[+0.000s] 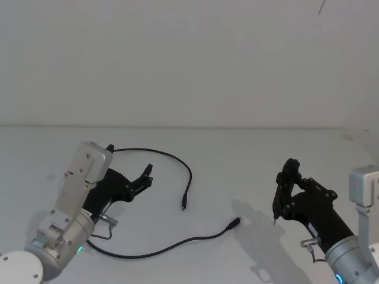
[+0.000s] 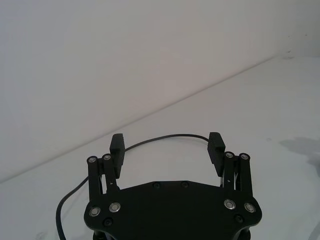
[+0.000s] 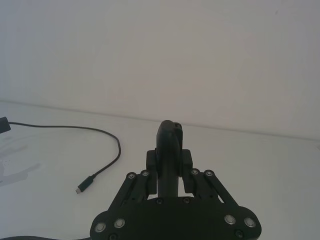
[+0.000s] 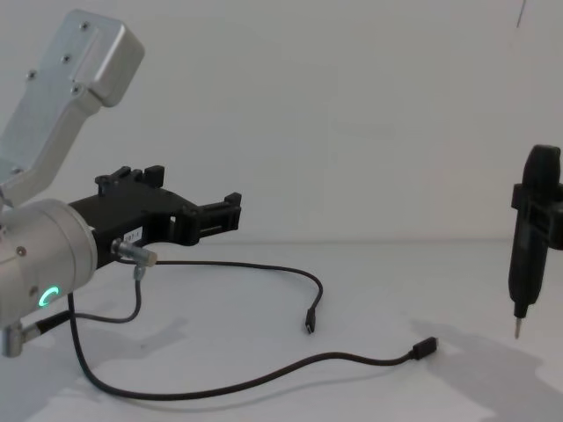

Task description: Pick up the data cable with the one hand.

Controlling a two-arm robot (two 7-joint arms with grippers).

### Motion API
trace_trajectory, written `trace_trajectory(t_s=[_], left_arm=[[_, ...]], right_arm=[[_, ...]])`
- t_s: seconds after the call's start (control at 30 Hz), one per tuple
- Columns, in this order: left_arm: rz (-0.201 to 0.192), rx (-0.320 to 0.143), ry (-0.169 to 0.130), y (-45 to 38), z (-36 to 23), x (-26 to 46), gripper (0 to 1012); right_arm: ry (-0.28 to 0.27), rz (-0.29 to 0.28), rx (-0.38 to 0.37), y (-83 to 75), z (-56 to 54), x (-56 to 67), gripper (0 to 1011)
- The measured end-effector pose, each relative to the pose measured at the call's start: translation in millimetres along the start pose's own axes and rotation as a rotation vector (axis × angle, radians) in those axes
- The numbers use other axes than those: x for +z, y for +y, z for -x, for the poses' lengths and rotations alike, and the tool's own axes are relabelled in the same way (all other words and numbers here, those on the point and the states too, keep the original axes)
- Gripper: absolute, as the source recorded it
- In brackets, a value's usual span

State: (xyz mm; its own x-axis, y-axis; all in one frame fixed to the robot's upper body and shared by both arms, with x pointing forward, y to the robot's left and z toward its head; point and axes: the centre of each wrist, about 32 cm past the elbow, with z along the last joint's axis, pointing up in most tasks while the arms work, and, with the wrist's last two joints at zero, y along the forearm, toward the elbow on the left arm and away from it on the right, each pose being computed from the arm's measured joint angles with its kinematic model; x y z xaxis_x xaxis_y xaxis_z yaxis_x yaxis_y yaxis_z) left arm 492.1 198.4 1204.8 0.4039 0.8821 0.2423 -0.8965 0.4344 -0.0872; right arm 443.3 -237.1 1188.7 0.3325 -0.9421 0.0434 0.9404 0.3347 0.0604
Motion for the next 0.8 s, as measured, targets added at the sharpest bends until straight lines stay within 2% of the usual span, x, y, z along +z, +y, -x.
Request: trace_trajectory(t_s=[0.8], left_arm=[[-0.001,0.0,0.0,0.1,0.1,-0.3,1002]], right_arm=[[0.0,0.0,0.0,0.0,0.0,0.0,279]])
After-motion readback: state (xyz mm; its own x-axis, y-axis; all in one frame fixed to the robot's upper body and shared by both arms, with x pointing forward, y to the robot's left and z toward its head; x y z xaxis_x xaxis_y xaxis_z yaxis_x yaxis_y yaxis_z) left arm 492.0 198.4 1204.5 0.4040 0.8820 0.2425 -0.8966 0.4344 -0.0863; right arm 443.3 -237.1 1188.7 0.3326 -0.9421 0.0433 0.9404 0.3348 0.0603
